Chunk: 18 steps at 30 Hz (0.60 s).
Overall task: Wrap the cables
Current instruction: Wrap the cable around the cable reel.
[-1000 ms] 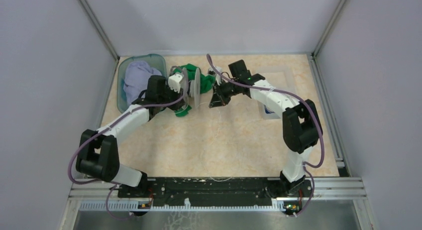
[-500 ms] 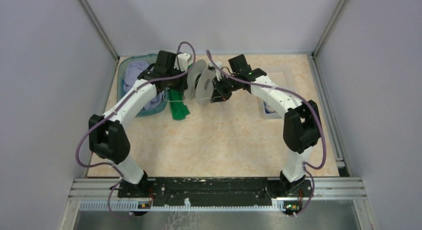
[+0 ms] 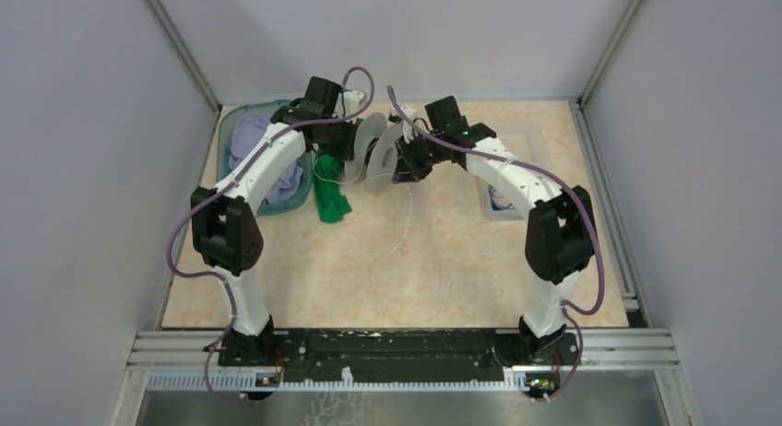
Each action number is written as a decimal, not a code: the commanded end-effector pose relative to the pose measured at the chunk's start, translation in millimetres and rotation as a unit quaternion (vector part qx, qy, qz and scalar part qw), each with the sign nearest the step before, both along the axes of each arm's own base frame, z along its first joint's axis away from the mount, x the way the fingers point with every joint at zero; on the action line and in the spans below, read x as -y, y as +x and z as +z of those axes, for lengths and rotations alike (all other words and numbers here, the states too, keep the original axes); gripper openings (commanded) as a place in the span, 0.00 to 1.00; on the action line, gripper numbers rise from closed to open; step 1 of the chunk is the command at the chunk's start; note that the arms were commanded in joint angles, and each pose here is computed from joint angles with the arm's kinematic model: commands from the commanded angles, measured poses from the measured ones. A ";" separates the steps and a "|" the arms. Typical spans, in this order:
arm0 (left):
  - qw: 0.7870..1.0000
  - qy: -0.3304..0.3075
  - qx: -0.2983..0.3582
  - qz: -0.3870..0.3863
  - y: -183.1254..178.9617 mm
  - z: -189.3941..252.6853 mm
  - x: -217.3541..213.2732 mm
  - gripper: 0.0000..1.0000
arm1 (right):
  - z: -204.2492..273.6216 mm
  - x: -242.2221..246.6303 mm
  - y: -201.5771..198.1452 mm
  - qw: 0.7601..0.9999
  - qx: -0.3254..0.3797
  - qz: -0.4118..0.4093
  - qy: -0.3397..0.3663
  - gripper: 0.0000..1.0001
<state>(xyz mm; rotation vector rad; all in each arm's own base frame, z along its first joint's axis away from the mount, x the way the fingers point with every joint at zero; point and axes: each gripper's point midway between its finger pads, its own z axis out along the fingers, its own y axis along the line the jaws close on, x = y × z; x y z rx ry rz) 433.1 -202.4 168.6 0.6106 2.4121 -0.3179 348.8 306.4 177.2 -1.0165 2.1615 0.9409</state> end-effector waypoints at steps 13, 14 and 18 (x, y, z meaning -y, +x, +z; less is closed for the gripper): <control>0.993 -0.061 0.042 -0.087 -18.6 12.4 17.2 0.69 | 48.6 20.5 66.6 0.994 0.033 -0.089 0.057 0.00; 0.992 -0.061 0.053 -0.095 -20.8 13.7 16.4 0.73 | 48.0 21.3 67.6 0.994 0.033 -0.090 0.056 0.00; 0.988 -0.060 0.078 -0.121 -31.8 5.9 11.0 0.80 | 45.9 23.4 71.8 0.994 0.032 -0.095 0.054 0.00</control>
